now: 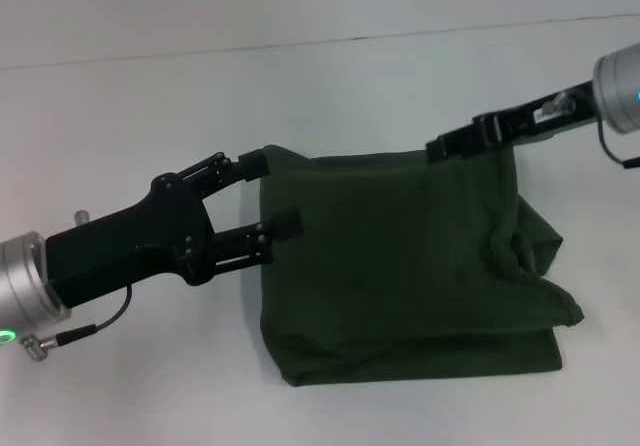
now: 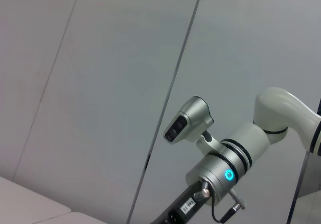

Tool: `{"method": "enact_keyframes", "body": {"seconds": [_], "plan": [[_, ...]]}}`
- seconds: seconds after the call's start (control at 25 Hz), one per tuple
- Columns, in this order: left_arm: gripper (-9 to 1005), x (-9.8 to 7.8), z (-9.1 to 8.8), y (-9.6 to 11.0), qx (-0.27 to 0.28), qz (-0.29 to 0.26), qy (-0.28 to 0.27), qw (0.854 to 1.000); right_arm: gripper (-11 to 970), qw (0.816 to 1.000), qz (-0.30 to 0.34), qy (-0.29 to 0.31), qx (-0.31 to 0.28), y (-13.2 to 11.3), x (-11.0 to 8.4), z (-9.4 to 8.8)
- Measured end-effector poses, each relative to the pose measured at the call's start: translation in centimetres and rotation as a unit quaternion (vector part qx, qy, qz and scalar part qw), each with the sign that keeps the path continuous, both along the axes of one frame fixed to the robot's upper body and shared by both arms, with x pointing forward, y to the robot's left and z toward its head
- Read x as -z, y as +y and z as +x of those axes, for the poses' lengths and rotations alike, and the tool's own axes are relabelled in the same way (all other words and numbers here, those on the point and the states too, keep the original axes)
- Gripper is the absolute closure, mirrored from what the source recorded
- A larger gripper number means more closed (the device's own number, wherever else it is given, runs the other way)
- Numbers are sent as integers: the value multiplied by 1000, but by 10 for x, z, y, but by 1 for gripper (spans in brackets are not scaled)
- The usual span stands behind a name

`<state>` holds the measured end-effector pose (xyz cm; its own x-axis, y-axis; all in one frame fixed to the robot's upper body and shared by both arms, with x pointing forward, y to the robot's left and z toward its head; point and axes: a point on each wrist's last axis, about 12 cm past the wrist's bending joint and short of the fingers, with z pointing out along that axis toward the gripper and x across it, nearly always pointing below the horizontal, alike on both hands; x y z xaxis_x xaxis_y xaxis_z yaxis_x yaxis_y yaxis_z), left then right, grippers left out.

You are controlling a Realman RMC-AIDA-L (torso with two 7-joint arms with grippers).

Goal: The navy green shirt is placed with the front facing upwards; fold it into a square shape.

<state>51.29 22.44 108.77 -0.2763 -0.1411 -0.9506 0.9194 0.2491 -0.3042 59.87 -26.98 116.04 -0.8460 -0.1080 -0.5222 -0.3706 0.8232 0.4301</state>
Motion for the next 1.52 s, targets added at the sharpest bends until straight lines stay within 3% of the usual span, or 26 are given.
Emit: {"method": "enact_keyframes", "body": {"seconds": [0.32,0.64,0.88,1.32,1.52], "plan": [[110,0,1,0,-3,2,0,1000,483,997,11,17,-70,0,10,-17],[111,1,2,-2,-6,3,2,1000,770,989,5,58,-138,-16,18,-38],[111,2,3,-3,-14,-7,8,1000,937,986,2,86,-140,-32,28,-45],[111,3,3,-2,-19,-7,9,1000,943,980,-52,146,-125,-49,55,-57],[110,3,4,-3,-21,-4,9,1000,940,980,-58,151,-119,-51,58,-58]]}}
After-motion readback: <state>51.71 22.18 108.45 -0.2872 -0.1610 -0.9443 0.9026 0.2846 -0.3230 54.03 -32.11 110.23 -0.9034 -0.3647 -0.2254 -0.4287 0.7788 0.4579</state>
